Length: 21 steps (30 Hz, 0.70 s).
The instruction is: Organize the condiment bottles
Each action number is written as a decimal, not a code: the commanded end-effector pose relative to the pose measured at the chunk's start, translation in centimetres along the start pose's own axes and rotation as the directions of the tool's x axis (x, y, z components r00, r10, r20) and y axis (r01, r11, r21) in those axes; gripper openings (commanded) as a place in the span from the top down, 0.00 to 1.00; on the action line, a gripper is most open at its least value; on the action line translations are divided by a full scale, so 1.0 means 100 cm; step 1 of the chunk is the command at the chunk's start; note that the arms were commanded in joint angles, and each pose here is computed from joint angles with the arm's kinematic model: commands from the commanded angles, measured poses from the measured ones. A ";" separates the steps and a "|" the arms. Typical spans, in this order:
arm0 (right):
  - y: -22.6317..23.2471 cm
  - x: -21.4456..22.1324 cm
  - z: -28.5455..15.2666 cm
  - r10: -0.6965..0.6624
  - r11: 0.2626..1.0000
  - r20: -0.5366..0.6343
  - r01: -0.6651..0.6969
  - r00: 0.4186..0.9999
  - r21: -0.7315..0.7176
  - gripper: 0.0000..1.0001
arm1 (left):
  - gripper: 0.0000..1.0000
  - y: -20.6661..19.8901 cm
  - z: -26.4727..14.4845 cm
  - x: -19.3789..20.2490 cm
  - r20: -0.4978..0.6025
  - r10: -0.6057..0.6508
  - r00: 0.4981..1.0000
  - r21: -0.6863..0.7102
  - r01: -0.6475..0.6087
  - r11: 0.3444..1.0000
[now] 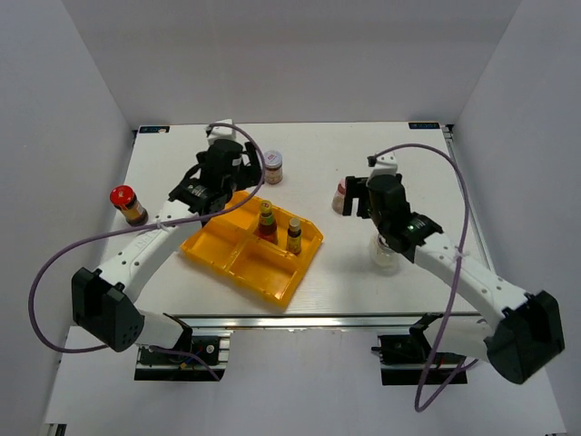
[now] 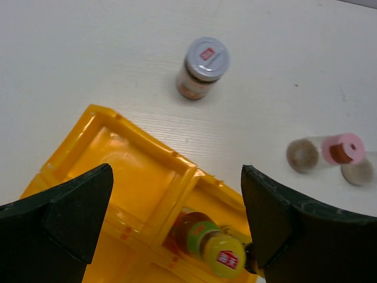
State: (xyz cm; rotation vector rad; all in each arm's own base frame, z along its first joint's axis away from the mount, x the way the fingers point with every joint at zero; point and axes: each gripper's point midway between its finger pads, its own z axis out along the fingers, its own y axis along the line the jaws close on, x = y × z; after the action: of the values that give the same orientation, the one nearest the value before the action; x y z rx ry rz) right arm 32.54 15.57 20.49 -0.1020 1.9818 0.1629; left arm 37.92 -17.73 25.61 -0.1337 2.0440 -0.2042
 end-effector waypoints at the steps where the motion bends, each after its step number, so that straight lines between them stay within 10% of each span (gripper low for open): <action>1: 0.023 -0.018 0.014 -0.051 0.995 -0.010 0.049 0.999 -0.090 0.11 | 0.02 0.033 -0.005 -0.008 0.024 -0.101 0.995 -0.051 0.102 0.994; 21: 0.014 0.021 0.126 -0.075 0.988 -0.211 0.101 0.975 0.115 0.11 | 0.02 0.124 0.013 0.038 -0.046 -0.210 0.977 -0.213 0.196 0.957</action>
State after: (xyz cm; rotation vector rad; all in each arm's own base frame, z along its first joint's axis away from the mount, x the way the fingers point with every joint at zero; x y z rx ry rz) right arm 41.16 19.32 12.23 -0.2046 2.2219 -0.0194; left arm 37.35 -6.65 16.85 -0.4527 2.1959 -0.0776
